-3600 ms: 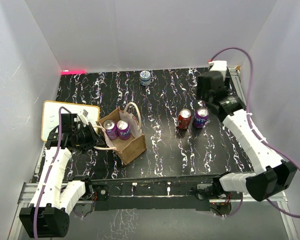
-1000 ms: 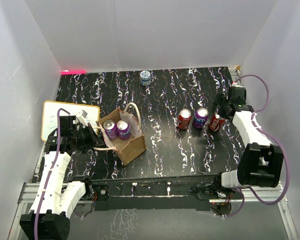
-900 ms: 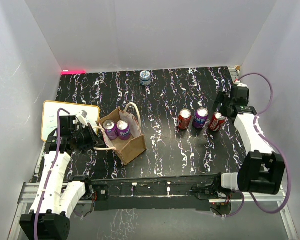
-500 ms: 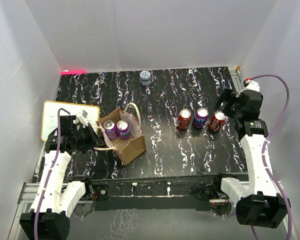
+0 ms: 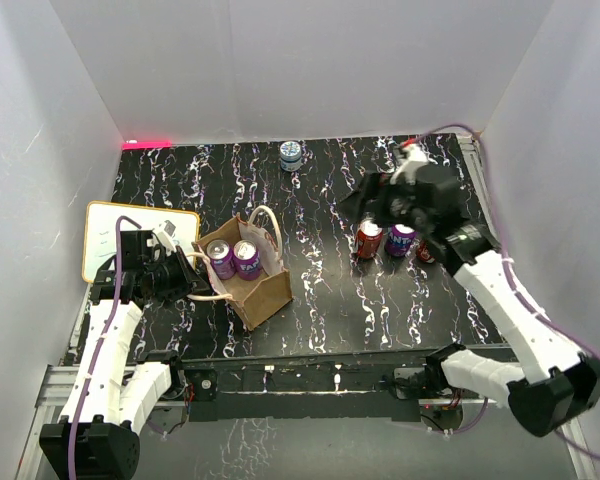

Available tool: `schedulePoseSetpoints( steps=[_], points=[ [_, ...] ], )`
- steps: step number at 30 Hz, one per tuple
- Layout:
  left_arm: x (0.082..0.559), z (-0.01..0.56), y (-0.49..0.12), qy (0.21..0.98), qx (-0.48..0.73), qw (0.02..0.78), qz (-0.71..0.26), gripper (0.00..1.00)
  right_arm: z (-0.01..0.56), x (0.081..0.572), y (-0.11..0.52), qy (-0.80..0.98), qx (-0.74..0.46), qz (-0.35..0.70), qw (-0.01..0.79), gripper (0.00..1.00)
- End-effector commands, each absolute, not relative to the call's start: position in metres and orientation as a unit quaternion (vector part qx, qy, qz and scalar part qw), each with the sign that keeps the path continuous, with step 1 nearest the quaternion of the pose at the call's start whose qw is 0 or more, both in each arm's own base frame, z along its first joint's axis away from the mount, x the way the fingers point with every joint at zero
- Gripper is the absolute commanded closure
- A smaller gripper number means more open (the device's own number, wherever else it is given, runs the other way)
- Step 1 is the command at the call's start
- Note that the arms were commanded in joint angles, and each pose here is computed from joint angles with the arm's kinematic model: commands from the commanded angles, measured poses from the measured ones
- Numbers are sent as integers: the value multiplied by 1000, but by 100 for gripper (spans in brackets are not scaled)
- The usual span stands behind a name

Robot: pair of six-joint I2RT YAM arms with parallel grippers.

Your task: Take the beverage out of the canvas bag

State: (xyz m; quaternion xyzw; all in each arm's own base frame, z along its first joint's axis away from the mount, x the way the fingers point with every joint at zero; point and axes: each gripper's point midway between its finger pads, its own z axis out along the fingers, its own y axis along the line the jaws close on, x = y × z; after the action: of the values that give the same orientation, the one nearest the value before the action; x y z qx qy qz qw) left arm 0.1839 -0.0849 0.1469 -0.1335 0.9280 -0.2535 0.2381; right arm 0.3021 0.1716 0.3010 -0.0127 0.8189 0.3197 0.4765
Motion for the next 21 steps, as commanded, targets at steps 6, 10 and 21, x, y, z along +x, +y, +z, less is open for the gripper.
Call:
schedulePoseSetpoints(
  steps=[6,10,21],
  points=[
    [183,147,-83,926,-141,241,-253,100,314,248,337,807,-153,345,455,4],
    [183,150,-83,924,-140,249,-256,100,322,230,385,804,-197,302,472,8],
    [181,155,-85,920,-130,261,-263,100,246,260,434,850,-241,133,449,20]
  ],
)
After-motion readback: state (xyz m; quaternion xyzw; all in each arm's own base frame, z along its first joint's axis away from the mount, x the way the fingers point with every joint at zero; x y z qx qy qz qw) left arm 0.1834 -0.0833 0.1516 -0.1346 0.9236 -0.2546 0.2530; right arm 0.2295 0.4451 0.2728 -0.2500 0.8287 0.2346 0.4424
